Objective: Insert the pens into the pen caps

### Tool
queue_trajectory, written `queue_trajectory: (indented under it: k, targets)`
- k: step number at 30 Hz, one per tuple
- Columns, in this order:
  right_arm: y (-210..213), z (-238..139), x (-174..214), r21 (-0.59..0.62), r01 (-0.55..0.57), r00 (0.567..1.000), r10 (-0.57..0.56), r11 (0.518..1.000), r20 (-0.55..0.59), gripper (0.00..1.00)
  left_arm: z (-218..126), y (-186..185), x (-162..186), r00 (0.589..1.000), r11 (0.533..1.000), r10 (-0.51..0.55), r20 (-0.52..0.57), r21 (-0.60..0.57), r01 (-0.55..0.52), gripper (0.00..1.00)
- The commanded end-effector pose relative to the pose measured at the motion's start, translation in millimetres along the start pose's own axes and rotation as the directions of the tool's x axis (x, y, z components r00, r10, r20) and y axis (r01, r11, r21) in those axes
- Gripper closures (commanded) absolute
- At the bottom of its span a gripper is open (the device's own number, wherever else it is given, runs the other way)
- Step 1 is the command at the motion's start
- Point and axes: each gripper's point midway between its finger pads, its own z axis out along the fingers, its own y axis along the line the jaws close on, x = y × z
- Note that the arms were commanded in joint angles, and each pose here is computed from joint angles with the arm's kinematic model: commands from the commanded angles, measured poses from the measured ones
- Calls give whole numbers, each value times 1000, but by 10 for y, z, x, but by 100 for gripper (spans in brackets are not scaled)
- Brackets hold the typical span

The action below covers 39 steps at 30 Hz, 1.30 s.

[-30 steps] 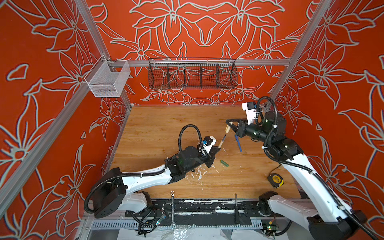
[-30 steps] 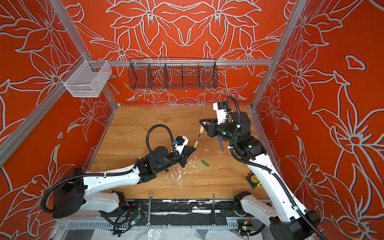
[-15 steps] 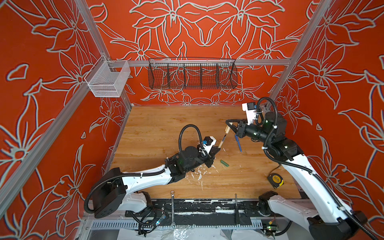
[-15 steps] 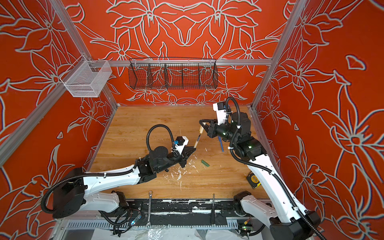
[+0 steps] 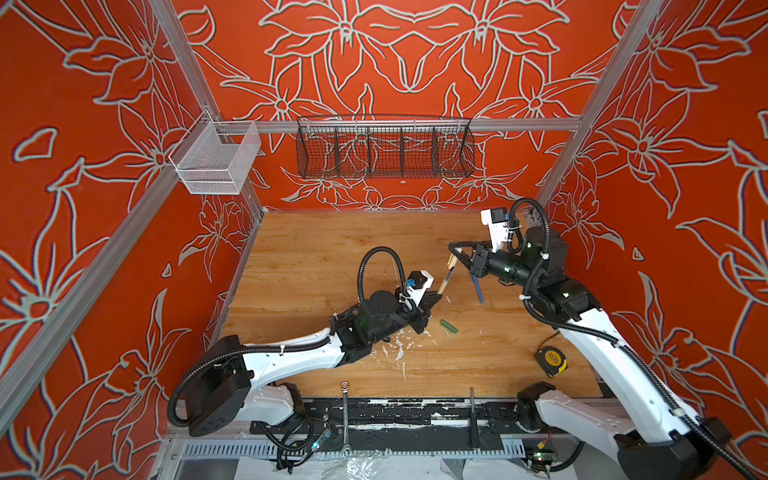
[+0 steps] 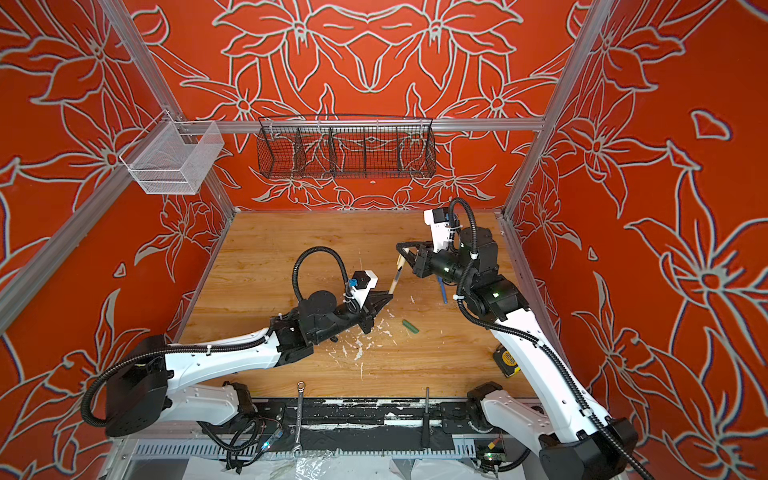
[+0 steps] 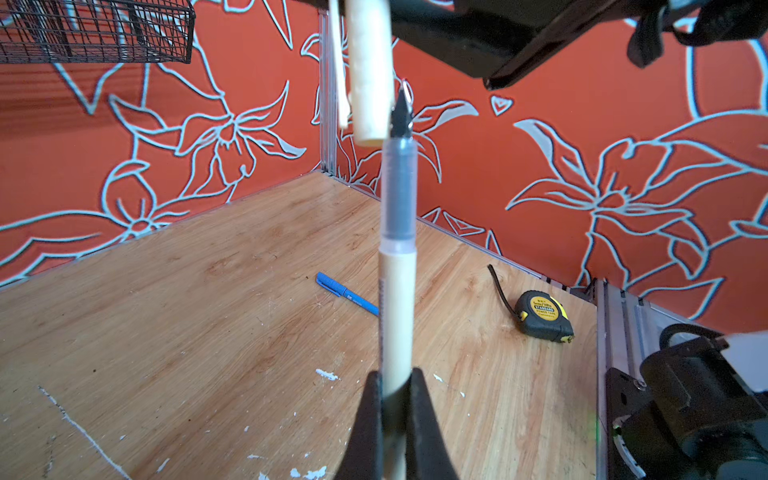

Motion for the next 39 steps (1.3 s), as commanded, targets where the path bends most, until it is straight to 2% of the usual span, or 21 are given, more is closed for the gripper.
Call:
queue_trajectory:
  k: [1, 5, 11, 25, 39]
  targets:
    - [94, -50, -70, -9, 40, 999, -40, 999, 10, 100, 24, -33, -123, 1000, 1000, 14, 25, 14, -14, 100]
    - [178, -164, -197, 15, 99, 995, -99, 995, 18, 100, 21, -26, -102, 1000, 1000, 14, 17, 9, -14, 100]
    - [217, -202, -212, 14, 112, 994, -113, 994, 11, 100, 13, -14, -99, 1000, 1000, 14, 19, 4, -14, 100]
    - [190, -77, -55, -58, 23, 1000, -23, 998, -1, 100, 29, -17, -93, 1000, 1000, 11, 16, 8, -11, 100]
    - [76, 39, 136, -64, -38, 999, 36, 997, -37, 100, 41, -14, -113, 1000, 1000, 11, 15, 7, -11, 100]
